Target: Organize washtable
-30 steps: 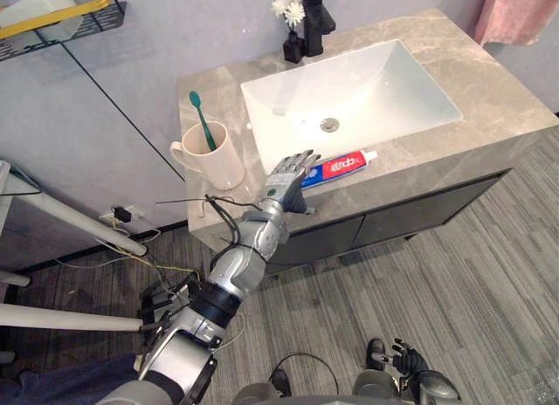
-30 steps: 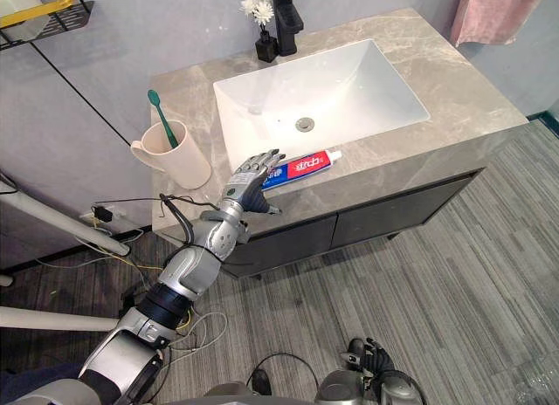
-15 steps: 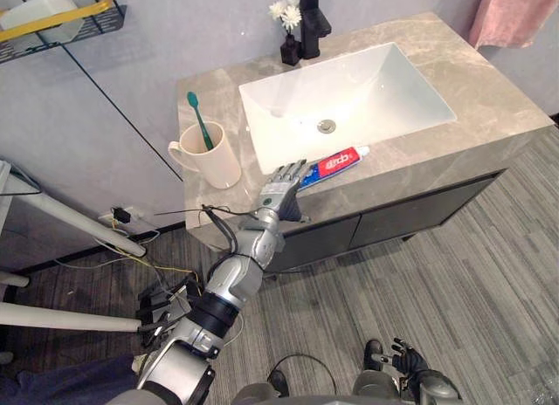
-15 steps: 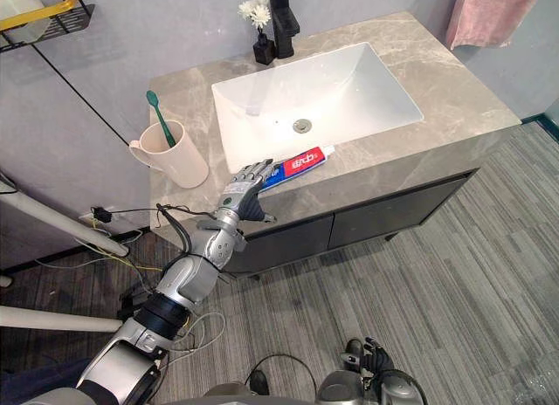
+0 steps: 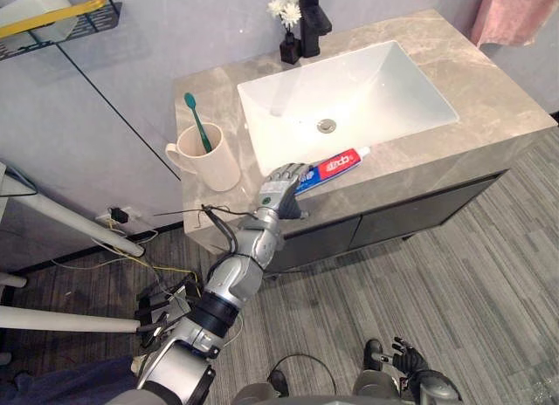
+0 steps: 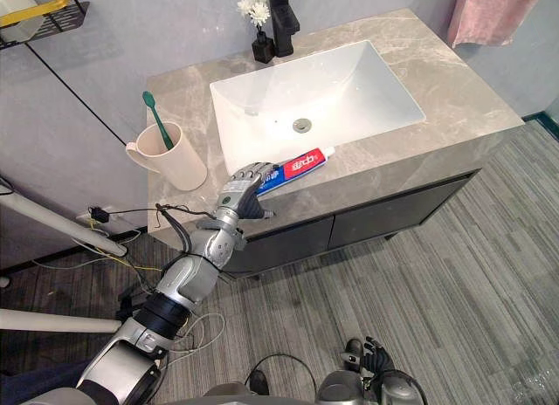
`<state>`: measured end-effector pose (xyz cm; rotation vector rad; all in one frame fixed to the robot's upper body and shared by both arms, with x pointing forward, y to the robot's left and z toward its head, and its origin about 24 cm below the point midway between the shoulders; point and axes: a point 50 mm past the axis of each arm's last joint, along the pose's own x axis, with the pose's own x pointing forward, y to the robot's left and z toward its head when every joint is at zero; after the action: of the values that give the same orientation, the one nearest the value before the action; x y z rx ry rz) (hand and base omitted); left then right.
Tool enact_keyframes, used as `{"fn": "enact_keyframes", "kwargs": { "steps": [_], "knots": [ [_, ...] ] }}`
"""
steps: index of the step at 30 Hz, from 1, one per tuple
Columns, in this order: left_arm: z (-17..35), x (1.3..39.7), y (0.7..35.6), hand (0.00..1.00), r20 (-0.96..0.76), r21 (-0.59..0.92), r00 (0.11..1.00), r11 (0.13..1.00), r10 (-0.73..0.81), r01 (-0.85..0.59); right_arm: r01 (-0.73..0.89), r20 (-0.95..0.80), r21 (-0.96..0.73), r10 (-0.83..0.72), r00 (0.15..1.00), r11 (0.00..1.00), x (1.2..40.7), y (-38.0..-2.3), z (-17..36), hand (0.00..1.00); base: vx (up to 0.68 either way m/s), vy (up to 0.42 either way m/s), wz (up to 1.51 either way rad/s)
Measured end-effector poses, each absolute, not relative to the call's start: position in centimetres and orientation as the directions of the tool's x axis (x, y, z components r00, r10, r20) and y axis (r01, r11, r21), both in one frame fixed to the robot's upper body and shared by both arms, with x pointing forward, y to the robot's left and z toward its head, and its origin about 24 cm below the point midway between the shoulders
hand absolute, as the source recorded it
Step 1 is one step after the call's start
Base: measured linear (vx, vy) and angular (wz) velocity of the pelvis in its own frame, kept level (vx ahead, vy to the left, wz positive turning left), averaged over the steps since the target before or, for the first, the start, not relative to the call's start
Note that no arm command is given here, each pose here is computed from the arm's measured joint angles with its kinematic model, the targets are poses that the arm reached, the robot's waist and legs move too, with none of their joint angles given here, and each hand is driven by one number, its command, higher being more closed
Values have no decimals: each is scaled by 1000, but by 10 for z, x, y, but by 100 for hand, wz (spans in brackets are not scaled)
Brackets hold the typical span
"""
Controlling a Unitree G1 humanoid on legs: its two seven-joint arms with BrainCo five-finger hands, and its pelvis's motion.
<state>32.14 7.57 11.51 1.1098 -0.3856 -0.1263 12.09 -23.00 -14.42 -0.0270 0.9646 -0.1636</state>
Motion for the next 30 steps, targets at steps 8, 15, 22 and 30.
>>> {"fn": "enact_keyframes", "kwargs": {
  "steps": [8,15,22,30],
  "knots": [
    [119,320,73,100,265,886,915,451,-305,-106,125,-816,-96,-150,559,988,120,-230,-144,0,-2,-1,-3],
    [121,320,73,100,287,878,912,461,-295,-127,105,-811,-101,-143,568,989,121,-229,-144,0,-30,-22,-3],
    [121,319,70,100,296,870,905,477,-306,-123,104,-807,-102,-143,572,989,120,-228,-144,0,0,-3,3],
    [121,318,68,100,299,858,900,502,-318,-108,105,-801,-100,-142,581,989,119,-226,-144,0,-1,-5,5]
  ]
}}
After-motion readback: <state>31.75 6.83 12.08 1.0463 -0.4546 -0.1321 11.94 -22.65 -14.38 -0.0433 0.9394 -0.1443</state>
